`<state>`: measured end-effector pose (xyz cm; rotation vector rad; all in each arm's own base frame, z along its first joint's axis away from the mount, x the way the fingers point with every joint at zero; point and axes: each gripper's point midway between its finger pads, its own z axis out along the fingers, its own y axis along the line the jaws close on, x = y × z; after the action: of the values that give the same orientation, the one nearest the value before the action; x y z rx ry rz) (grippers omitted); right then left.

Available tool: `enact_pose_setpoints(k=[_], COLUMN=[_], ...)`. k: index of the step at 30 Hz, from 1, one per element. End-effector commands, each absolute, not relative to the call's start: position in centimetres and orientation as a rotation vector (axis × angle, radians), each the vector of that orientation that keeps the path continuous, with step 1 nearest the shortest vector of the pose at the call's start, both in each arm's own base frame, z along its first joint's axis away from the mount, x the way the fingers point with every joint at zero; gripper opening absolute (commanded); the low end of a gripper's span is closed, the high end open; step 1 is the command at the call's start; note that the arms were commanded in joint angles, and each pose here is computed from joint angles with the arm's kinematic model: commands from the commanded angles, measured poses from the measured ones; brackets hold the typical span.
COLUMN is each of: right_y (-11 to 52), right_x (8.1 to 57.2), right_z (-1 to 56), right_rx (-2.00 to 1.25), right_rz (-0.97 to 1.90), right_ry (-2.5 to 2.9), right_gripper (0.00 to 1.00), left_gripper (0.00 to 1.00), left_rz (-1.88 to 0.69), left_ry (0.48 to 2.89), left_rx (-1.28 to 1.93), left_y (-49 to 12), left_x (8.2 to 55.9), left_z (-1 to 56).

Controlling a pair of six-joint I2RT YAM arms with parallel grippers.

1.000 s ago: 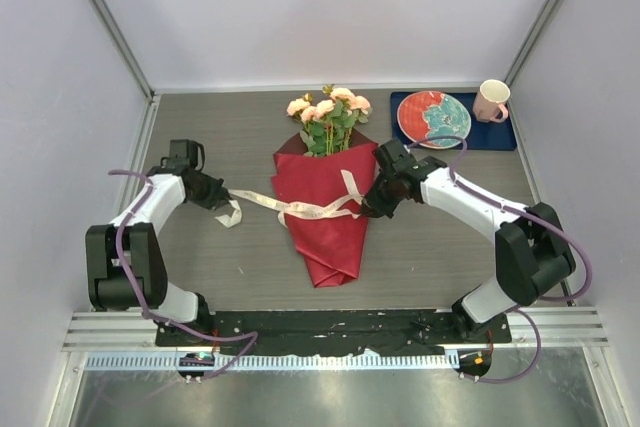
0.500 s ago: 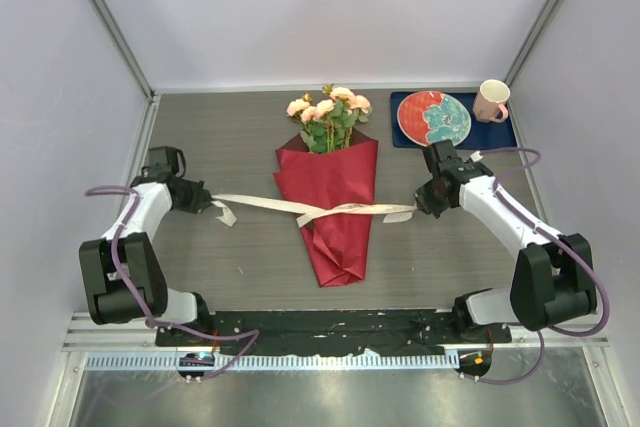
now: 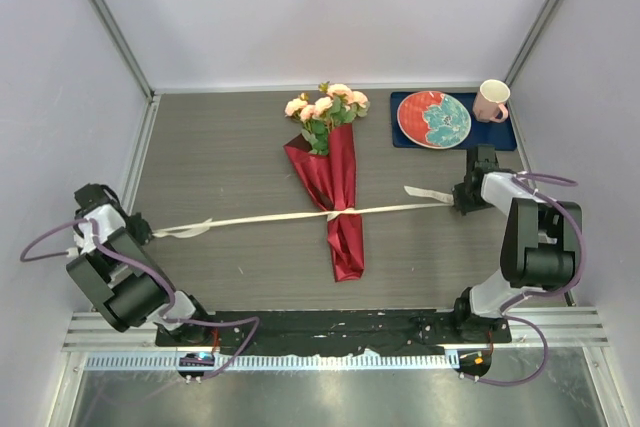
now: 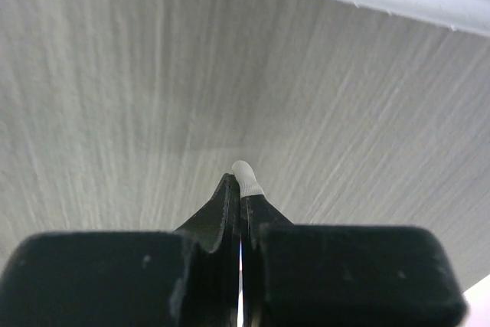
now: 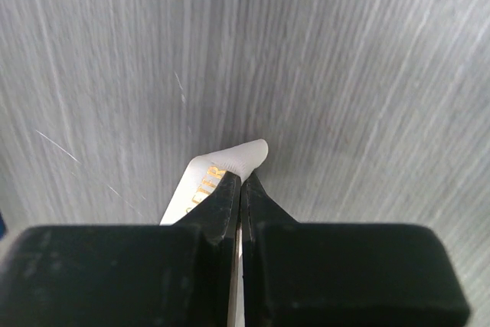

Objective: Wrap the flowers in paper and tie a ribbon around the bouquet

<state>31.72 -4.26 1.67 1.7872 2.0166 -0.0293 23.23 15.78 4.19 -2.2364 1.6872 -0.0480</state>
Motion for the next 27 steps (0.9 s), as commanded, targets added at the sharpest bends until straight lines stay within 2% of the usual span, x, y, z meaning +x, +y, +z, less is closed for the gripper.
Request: enact_pose_setpoints(k=[1,6,14,23,27], right_y=[-9.8,-12.6,-16.0,-18.4,-17.7], right_x=[33.1,32.1,31.0,30.3,30.6], right_z=[1.6,-1.0,-1.9,-1.1,1.1], right_rx=[1.84,1.95,2.049,2.092,1.983], right_rz=[-0.124,-0.127,-0.135,-0.115,-0.17], right_ry=[1.818,1.785,1.699,1.628,1.654], right_gripper=[0.0,0.0,0.0,0.0,0.0], left_gripper=[0.0,0.0,0.01,0.0,0.0], left_rz=[0.115,0.151,0.186,0.168,0.156], left_ry=[1.542,1.534,1.51,1.539,1.659], left_rx=[-2.218,-2.194,-2.156,-2.177,-2.035], left_y=[21.0,22.3,23.8,24.2,22.3], left_x=[21.0,21.0,21.5,21.7,24.3], left_z=[5.2,5.7,7.2,6.3,7.7])
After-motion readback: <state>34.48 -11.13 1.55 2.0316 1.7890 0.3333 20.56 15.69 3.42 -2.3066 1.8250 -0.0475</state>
